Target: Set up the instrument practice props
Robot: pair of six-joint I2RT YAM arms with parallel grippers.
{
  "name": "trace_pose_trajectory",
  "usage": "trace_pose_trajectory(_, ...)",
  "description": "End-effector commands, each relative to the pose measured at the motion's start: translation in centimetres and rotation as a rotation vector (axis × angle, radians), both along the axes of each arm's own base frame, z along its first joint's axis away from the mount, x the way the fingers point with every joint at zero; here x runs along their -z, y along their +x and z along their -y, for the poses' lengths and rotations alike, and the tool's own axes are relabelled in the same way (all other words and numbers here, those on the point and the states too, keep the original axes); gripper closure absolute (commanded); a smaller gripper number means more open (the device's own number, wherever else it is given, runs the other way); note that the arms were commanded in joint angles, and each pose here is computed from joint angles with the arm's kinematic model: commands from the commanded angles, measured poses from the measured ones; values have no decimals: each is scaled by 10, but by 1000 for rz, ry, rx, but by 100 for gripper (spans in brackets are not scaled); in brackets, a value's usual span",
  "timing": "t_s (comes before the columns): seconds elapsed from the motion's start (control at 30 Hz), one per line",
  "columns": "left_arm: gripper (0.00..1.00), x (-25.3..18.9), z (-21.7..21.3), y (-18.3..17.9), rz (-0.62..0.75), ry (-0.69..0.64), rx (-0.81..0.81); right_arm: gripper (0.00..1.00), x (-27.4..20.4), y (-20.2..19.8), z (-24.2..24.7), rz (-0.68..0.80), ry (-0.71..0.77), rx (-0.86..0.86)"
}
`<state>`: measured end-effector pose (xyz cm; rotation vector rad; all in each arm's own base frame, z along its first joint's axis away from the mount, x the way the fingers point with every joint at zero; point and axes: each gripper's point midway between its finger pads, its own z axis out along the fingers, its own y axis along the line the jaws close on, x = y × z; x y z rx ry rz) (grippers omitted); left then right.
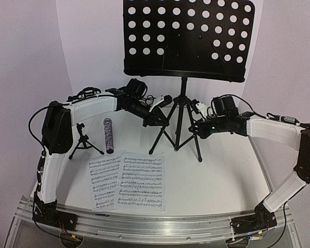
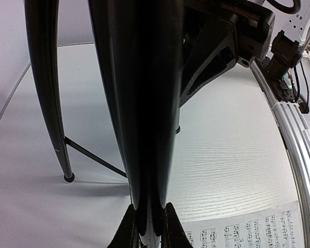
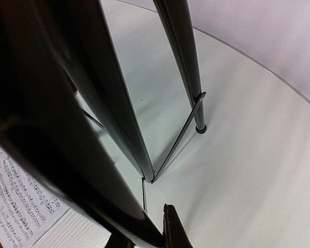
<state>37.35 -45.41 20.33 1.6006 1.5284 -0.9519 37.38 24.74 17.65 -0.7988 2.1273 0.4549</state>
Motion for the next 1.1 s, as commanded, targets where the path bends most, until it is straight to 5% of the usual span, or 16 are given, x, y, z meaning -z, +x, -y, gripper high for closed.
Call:
trace_pose_trajectory(0.0, 100, -20, -51, 49, 160, 97, -149, 100, 5, -13, 53, -65, -182, 115)
trace_pose_trajectory(0.43, 100, -35, -54, 38, 166, 109, -93, 100, 15, -12, 62, -123, -152, 95)
trace_pose_trajectory(0.8, 100, 1, -67, 65, 225, 210, -150, 100, 54, -5, 75, -213, -195, 117)
trace_pose_trajectory(1.07, 100, 13, -66, 62, 190, 216, -152, 100, 40, 14, 65, -200, -128, 112)
